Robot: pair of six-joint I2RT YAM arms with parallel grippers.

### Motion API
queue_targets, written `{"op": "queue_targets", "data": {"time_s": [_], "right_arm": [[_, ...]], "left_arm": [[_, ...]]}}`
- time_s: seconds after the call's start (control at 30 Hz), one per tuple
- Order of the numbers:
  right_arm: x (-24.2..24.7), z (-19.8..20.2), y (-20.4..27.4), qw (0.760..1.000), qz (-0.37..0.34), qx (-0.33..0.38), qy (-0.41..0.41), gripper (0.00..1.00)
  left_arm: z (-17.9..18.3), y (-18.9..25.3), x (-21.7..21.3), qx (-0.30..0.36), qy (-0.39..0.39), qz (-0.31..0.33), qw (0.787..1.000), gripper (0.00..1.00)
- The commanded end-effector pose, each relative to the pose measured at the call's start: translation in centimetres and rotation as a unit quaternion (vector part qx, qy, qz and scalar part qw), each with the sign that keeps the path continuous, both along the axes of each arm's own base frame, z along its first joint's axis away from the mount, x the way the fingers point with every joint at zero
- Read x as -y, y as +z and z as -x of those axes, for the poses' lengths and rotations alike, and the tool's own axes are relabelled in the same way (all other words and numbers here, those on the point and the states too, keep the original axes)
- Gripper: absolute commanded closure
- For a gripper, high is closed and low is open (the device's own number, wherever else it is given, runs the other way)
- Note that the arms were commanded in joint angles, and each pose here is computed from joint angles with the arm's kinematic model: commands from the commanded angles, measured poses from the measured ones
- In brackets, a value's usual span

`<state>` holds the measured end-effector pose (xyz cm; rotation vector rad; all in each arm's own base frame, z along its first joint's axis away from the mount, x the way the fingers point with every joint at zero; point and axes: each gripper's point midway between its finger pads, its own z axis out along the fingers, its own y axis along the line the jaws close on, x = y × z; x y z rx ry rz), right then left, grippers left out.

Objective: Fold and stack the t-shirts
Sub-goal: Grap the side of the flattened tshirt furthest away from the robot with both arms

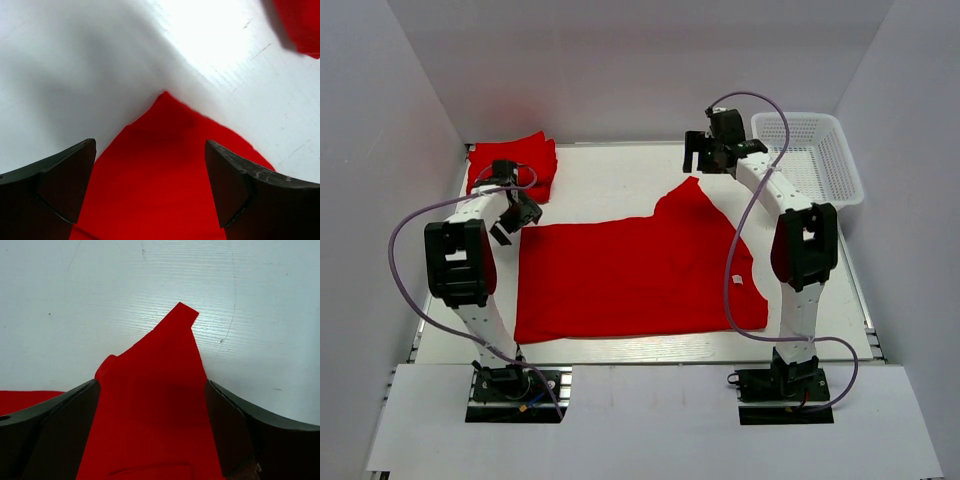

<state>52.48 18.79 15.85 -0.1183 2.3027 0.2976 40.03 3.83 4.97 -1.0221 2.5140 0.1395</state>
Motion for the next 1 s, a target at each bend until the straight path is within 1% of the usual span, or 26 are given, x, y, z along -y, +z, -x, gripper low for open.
{"op": "queue_targets", "data": {"time_s": [0.0,0.1,0.2,0.37,0.47,0.5,0.53,0.6,0.63,0.67,0.7,0.77,0.8,0.83,0.87,0.9,0.93,0.97], "right_arm": [[0.0,-1.2,2.5,0.999,-0.004,0.039,-0.005,0.10],[0.0,-1.2,2.0,0.999,-0.004,0.039,-0.007,0.10],[0.2,-1.1,1.5,0.999,-0.004,0.034,-0.013,0.10],[0.4,-0.8,0.8,1.000,0.001,0.025,-0.017,0.10],[0.5,-0.8,0.4,1.000,0.002,0.021,-0.023,0.10],[0.6,-0.7,0.1,1.000,0.003,0.019,-0.025,0.10],[0.7,-0.6,0.1,1.000,0.005,0.017,-0.026,0.10],[0.9,-0.7,-0.2,0.999,0.008,0.016,-0.031,0.10],[1.0,-0.7,0.0,0.999,0.008,0.019,-0.033,0.10],[0.8,-0.8,-0.2,0.999,0.009,0.018,-0.030,0.10],[0.7,-0.9,-0.1,0.999,0.006,0.020,-0.027,0.10],[0.5,-1.3,-0.2,0.999,0.003,0.023,-0.026,0.10],[0.2,-1.5,-1.0,0.999,0.002,0.017,-0.028,0.10],[0.0,-2.0,-0.3,0.999,-0.003,0.026,-0.031,0.10],[-0.1,-2.3,-0.6,0.999,-0.005,0.026,-0.031,0.10],[-0.2,-2.7,-2.2,0.999,-0.004,0.013,-0.035,0.10],[-0.6,-3.4,-1.3,0.999,-0.010,0.023,-0.036,0.10],[-0.7,-3.7,-1.6,0.999,-0.013,0.022,-0.040,0.10]], "left_arm": [[-2.8,0.6,0.8,0.040,-0.034,0.010,0.999,0.00],[-3.3,-0.2,0.5,0.035,-0.036,0.003,0.999,0.00],[-3.2,-1.5,0.1,0.013,-0.031,-0.005,0.999,0.01],[-3.1,-2.7,-0.1,-0.004,-0.043,-0.014,0.999,0.14],[-3.0,-3.1,0.4,-0.010,-0.054,-0.011,0.998,0.33],[-2.5,-3.5,0.4,-0.018,-0.059,-0.012,0.998,0.46],[-2.2,-3.8,1.1,-0.022,-0.067,-0.003,0.998,0.53],[-1.0,-4.8,1.3,-0.033,-0.069,0.002,0.997,0.65],[-0.9,-4.8,1.7,-0.028,-0.064,0.012,0.998,0.85],[-0.2,-5.5,1.9,-0.034,-0.061,0.019,0.997,0.95],[-0.2,-5.7,2.1,-0.033,-0.063,0.024,0.997,1.00],[-0.2,-5.7,1.9,-0.034,-0.061,0.019,0.997,1.00],[-0.2,-5.7,1.7,-0.034,-0.059,0.014,0.998,1.00],[-0.2,-5.5,1.6,-0.035,-0.058,0.010,0.998,1.00],[-0.2,-5.5,1.6,-0.035,-0.058,0.010,0.998,1.00],[-0.2,-5.5,1.4,-0.036,-0.056,0.006,0.998,1.00],[0.2,-5.7,1.4,-0.041,-0.056,0.006,0.998,1.00],[0.1,-5.4,1.4,-0.036,-0.056,0.006,0.998,1.00]]}}
